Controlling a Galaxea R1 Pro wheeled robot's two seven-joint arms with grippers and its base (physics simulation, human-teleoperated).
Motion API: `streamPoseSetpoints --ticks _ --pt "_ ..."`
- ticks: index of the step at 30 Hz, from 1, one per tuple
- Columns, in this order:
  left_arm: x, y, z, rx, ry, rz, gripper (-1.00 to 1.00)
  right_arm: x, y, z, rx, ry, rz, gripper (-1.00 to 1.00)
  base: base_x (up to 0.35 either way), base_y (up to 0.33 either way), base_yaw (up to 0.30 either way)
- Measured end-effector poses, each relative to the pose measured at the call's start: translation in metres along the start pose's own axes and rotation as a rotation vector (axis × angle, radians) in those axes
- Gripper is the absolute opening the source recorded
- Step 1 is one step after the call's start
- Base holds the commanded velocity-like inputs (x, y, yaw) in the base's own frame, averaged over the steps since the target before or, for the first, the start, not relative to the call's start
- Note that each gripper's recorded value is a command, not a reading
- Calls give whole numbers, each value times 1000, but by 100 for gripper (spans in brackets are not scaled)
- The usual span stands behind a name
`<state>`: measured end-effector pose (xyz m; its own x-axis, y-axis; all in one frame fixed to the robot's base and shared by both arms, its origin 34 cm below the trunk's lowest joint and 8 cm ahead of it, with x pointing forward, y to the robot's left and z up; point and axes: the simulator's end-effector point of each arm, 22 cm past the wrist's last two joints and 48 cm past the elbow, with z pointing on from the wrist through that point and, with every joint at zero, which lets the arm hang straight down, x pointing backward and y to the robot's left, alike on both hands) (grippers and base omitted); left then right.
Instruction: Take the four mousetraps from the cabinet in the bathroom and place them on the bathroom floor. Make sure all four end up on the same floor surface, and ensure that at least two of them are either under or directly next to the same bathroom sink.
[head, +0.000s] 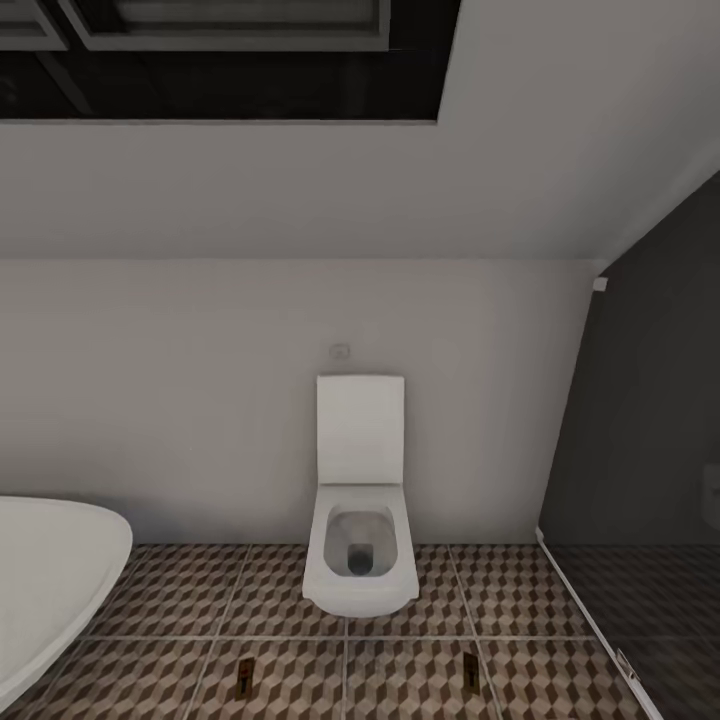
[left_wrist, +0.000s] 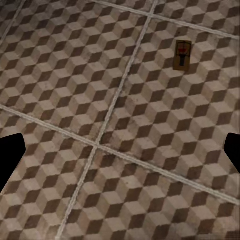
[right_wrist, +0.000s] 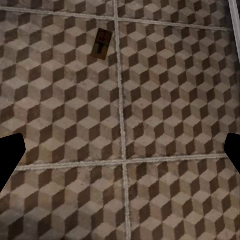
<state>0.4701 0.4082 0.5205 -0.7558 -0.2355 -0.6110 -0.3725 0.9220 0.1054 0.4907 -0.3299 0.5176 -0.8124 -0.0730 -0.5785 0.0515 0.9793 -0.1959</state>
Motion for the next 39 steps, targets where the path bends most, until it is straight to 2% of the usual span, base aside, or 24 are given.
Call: streamPoseSetpoints --ticks 8,28,32,39 --pt "6 -19 -2 26 10 -4 100 0 0 0 0 0 0 100 0 0 0" --pt "42 -124 -27 164 63 -23 100 0 0 0 0 0 0 100 0 0 0" --pt "46 -135 -31 178 68 -25 100 0 0 0 0 0 0 100 0 0 0" --pt "48 -139 -32 183 70 -27 100 0 0 0 0 0 0 100 0 0 0"
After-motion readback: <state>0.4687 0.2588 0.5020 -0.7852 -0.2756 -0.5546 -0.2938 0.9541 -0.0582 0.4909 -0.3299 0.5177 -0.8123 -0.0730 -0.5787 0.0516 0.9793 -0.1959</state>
